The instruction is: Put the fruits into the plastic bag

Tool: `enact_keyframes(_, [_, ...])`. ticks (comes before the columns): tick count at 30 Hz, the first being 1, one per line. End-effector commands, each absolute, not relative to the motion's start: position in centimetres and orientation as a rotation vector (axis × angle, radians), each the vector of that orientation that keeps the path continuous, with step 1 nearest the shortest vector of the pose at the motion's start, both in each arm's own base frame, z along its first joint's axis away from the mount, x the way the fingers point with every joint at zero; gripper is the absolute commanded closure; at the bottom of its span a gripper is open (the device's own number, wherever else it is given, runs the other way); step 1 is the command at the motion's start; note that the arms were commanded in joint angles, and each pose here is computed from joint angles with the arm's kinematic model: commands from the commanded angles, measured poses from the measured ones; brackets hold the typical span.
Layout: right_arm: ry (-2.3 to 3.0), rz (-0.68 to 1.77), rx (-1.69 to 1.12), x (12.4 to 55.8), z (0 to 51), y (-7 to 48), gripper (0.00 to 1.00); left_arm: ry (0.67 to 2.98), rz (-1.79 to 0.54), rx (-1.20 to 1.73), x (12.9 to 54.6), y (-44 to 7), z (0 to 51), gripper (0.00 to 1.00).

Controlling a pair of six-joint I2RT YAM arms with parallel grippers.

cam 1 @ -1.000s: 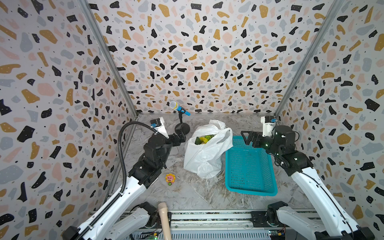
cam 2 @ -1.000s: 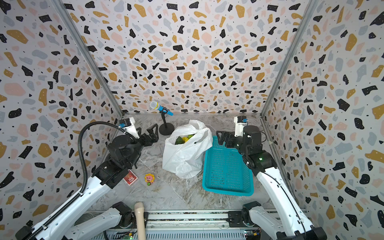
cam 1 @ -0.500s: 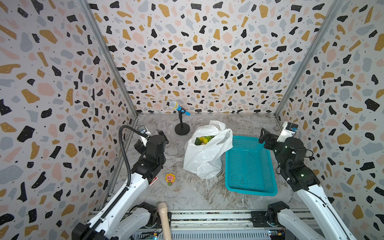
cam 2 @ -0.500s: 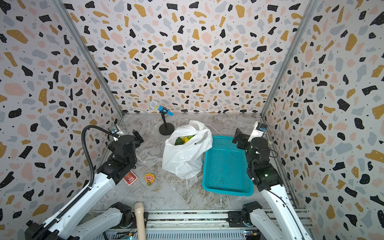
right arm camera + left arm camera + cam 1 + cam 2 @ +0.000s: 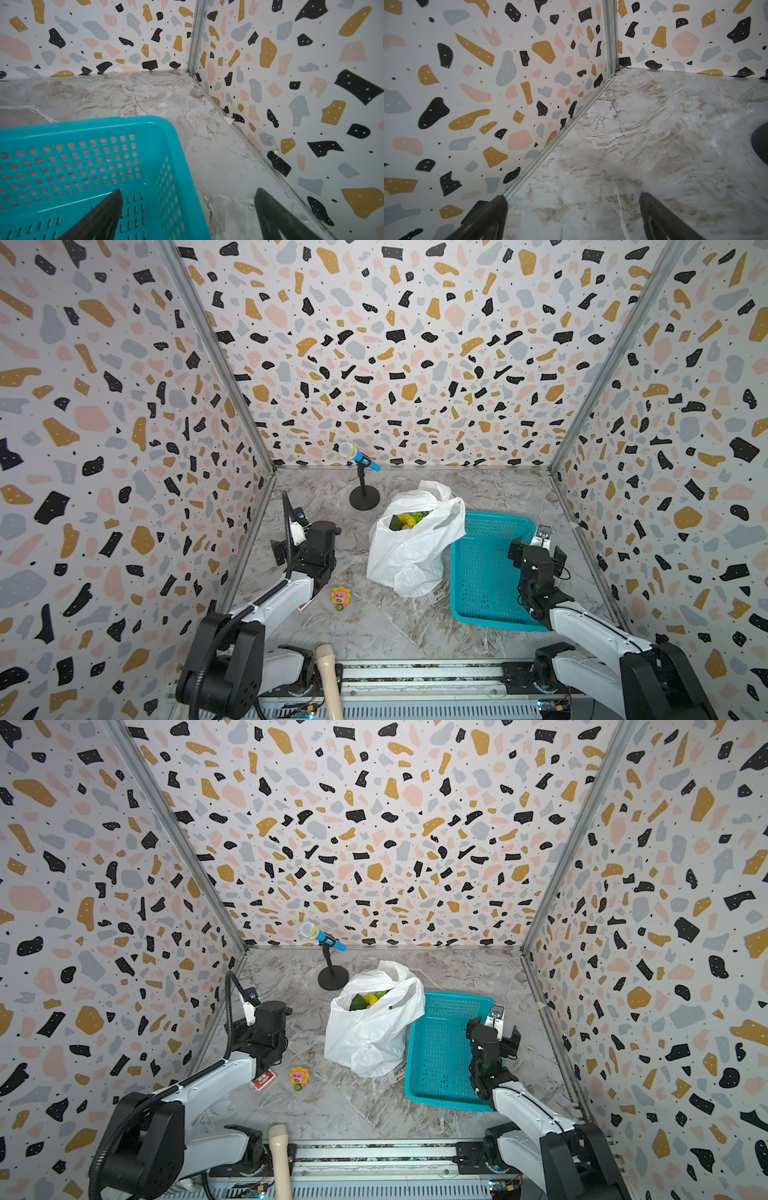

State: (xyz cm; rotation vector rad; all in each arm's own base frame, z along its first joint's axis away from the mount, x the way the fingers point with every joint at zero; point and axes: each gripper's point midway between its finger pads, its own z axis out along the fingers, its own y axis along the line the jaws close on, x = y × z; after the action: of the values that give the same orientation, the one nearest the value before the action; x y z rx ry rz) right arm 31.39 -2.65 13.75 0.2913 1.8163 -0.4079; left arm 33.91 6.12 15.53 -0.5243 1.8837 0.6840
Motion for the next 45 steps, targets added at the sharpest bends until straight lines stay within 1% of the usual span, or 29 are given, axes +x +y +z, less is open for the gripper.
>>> enact_keyframes(1, [1.664,-0.309,0.289,31.7,15.6,-2.0,0.01,1.827,0.611,-0.540,35.0,5.8,15.1,0.00])
enact_keyframes(4, [1.688,-0.263,0.271,32.6,14.4,-1.5,0.01,1.807,0.589,-0.537,35.0,5.7,13.9,0.00])
enact_keyframes(8, [1.649,-0.261,0.144,34.5,14.9,-0.5,0.01,1.755,0.572,-0.530,34.7,5.8,13.6,0.00])
enact_keyframes(10, [1.625,-0.170,0.033,35.3,14.3,0.8,0.01,1.732,0.550,-0.491,35.1,5.4,14.0,0.01])
enact_keyframes(11, [1.679,-0.131,-0.037,35.9,12.9,1.7,0.01,1.717,0.529,-0.473,35.2,5.2,13.8,0.02])
enact_keyframes(12, [1.653,-0.122,-0.040,36.1,13.3,1.7,0.01,1.715,0.548,-0.456,35.2,5.2,13.7,0.03])
enact_keyframes(15, [1.691,-0.088,-0.079,36.1,12.6,2.2,0.01,1.741,0.507,-0.388,35.9,4.3,13.5,0.07])
enact_keyframes(19, [1.709,-0.076,-0.081,36.5,12.4,2.1,0.01,1.715,0.412,-0.295,35.4,2.9,13.7,0.09])
enact_keyframes(22, [1.704,-0.081,-0.081,36.4,12.5,2.1,0.01,1.663,0.331,-0.274,34.0,2.8,13.5,0.07])
enact_keyframes(24, [1.700,-0.085,-0.078,36.4,12.5,2.1,0.01,1.621,0.333,-0.295,33.8,3.4,13.6,0.06])
enact_keyframes(26, [1.703,-0.084,-0.082,36.4,12.5,2.1,0.01,1.659,0.324,-0.284,34.1,3.2,13.3,0.05])
enact_keyframes(41, [1.710,-0.082,-0.082,36.6,12.3,2.1,0.01,1.657,0.324,-0.287,34.0,3.3,13.3,0.03])
enact_keyframes(45, [1.736,-0.025,-0.107,37.4,11.9,2.1,0.01,1.657,0.323,-0.286,34.1,3.3,13.3,0.03])
